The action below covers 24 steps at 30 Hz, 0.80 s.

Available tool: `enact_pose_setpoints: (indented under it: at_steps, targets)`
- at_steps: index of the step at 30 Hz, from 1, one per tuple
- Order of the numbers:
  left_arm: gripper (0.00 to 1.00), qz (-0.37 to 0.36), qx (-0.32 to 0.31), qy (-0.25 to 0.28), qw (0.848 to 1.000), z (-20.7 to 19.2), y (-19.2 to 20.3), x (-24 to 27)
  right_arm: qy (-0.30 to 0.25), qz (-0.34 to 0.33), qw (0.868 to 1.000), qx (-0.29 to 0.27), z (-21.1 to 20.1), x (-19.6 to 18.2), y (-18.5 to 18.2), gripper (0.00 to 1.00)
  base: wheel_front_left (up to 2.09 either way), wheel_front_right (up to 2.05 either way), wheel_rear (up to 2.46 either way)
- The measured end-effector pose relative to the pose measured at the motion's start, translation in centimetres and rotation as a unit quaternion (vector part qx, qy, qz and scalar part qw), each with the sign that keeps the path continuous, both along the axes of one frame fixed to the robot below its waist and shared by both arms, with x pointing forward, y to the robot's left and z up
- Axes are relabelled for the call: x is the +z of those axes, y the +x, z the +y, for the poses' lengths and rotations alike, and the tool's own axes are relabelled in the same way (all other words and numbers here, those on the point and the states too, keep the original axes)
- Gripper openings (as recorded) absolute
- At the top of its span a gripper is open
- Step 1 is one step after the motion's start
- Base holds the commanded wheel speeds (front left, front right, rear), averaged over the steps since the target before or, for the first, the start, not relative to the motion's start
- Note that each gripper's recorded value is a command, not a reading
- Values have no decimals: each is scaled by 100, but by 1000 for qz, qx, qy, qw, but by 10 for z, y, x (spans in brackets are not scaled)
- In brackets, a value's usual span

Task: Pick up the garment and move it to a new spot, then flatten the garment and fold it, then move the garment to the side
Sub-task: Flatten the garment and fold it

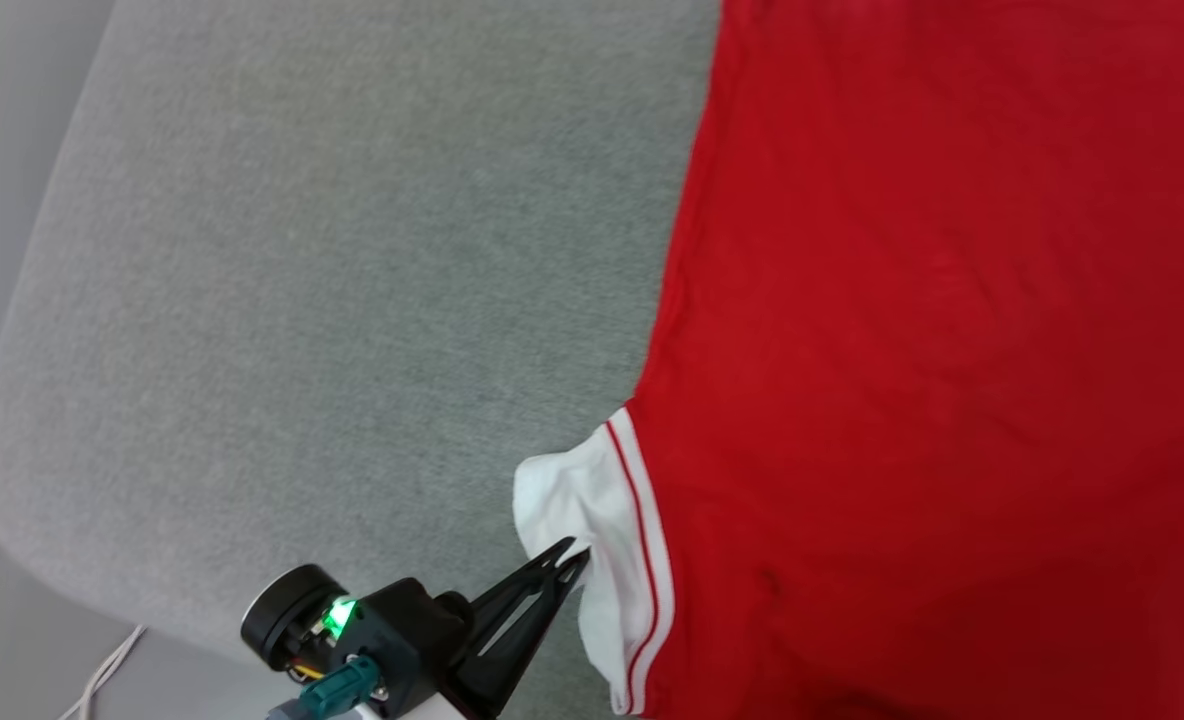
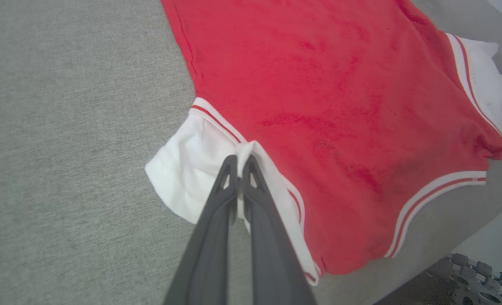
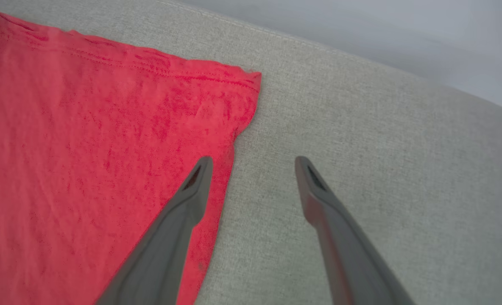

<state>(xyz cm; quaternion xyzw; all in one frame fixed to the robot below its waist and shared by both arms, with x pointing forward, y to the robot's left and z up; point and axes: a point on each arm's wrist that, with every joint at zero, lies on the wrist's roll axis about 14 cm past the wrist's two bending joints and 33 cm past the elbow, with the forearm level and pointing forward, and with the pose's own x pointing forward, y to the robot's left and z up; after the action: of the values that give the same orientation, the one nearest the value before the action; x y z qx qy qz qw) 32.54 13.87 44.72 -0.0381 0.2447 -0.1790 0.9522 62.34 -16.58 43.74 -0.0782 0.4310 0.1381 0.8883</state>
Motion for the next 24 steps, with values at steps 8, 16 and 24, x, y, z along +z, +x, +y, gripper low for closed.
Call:
enact_pose_setpoints:
  at_steps: [8,16,24]
  targets:
    - [0,16,27,13,999,11,5,-10,-19,63,998,2,25,-58,30,100,0,0,0]
    - [0,19,65,32,997,32,9,-19,-50,89,994,30,37,-91,36,100,0,0,0]
    - [0,15,65,30,997,34,9,-19,-38,96,994,32,41,-92,30,0,0,0,0]
